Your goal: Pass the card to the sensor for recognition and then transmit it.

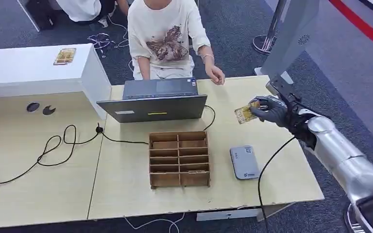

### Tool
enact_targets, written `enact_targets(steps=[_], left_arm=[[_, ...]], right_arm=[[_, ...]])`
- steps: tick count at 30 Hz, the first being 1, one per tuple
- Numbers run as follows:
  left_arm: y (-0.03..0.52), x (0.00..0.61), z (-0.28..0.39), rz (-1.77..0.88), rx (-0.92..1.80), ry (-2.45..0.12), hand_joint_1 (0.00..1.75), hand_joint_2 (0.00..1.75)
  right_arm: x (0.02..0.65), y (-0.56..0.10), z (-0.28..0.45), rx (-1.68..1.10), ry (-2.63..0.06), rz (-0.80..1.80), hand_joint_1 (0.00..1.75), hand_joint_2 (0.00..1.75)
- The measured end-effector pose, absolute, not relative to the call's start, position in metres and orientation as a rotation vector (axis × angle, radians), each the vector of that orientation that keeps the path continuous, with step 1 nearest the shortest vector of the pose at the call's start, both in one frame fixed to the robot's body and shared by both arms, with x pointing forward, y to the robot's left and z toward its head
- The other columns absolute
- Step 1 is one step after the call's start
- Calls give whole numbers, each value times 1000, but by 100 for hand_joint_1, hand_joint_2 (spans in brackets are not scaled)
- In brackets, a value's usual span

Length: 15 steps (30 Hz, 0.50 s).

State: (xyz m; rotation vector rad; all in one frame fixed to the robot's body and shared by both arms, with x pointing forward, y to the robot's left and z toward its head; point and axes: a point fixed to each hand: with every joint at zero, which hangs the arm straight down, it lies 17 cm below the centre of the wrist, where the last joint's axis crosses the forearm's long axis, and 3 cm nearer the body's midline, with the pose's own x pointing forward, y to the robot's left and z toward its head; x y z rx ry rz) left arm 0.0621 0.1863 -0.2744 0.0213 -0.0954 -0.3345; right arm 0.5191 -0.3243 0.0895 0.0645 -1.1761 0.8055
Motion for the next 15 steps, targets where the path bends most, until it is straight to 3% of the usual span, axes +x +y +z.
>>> enact_targets(steps=[15], left_arm=[[185, 62, -274, -351, 10, -95, 0, 0]], right_arm=[[484, -381, 81, 22, -1112, 812, 175, 175]])
